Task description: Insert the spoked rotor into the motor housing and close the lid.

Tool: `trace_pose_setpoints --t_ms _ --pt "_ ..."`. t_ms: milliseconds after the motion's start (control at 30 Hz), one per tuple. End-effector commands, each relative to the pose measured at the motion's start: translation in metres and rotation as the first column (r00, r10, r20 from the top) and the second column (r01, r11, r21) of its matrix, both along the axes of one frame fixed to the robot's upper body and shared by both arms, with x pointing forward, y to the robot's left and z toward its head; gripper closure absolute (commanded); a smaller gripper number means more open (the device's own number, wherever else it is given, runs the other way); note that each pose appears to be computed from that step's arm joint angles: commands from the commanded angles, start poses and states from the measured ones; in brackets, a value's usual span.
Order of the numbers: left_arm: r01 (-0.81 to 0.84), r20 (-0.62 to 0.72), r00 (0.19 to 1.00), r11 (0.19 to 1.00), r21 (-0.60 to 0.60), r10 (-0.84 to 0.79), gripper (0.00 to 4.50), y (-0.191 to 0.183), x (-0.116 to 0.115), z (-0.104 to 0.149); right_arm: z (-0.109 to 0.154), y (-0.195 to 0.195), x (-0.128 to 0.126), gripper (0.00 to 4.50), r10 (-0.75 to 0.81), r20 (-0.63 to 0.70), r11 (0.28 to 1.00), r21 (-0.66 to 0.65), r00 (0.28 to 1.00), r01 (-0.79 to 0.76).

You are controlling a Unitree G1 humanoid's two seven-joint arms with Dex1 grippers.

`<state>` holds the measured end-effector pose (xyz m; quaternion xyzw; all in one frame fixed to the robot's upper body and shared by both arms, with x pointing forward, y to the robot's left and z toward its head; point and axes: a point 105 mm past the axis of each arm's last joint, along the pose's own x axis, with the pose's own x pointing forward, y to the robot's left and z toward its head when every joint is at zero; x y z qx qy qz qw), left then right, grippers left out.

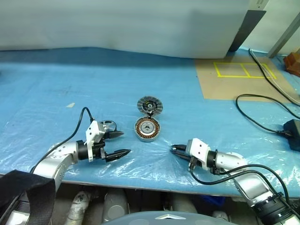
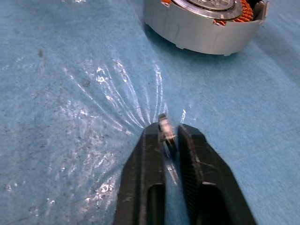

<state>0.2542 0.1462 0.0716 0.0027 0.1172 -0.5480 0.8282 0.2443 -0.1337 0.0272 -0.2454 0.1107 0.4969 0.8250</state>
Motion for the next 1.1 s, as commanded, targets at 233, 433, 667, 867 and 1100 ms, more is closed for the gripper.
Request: trace_pose_setpoints --t_ms 233,433,667,867,1100 --pt "0.018 0.053 0.998 1.000 -0.016 -0.017 0.00 -0.006 0.004 0.009 -0.010 -0.013 0.001 4.49 -0.103 -0.058 0.994 -0.039 0.993 0.100" --pt "0.020 0.057 0.998 1.000 -0.021 -0.019 0.00 -0.010 0.003 0.014 0.015 0.000 0.009 4.49 -0.086 -0.020 0.996 0.013 0.996 0.086" --pt "0.023 0.050 0.999 0.999 -0.031 -0.022 0.00 -0.014 0.001 0.016 0.043 0.011 0.014 4.49 -0.069 -0.028 0.992 0.106 0.997 0.071" --pt "0.015 0.052 0.999 0.999 -0.034 -0.013 0.00 -0.014 0.001 0.016 0.044 0.008 0.025 4.00 -0.124 -0.056 0.989 0.073 0.991 0.128" --pt "0.012 0.050 0.999 0.999 -0.033 -0.011 0.00 -0.013 0.002 0.016 0.049 0.010 0.021 2.46 -0.117 -0.094 0.991 0.052 0.989 0.122"
